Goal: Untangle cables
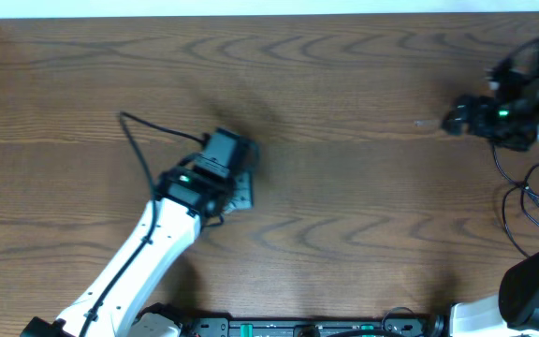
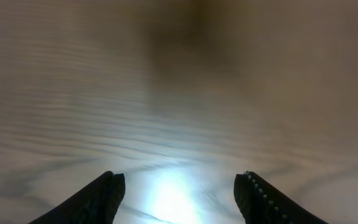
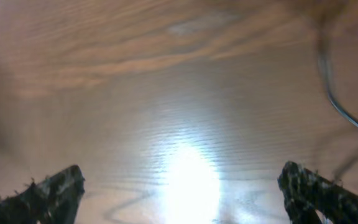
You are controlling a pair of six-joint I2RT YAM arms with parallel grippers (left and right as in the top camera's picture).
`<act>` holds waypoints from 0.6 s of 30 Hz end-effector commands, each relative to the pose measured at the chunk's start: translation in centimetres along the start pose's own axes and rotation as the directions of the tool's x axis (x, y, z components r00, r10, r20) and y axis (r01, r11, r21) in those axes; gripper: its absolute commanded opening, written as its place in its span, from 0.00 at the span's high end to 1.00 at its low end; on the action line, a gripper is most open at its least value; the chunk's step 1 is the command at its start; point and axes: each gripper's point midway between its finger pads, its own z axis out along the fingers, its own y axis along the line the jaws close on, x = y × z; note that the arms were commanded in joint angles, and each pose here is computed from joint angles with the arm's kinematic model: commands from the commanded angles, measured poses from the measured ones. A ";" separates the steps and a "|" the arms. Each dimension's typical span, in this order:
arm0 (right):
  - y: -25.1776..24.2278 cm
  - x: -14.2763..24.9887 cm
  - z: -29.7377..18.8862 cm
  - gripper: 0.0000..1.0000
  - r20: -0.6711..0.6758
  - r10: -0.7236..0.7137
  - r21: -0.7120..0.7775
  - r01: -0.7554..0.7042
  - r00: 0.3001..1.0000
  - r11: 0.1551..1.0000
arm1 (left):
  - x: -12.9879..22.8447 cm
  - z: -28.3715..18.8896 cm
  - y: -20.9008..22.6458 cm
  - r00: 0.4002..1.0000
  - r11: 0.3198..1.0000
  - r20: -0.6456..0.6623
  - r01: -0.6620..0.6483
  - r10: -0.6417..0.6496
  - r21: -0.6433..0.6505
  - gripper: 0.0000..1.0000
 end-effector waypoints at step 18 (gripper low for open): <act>7.3 7.6 4.1 0.01 -0.233 -0.238 0.007 0.247 0.943 0.969 | 5.2 -1.6 11.4 0.881 0.924 -0.283 0.346 -0.380 -0.163 0.20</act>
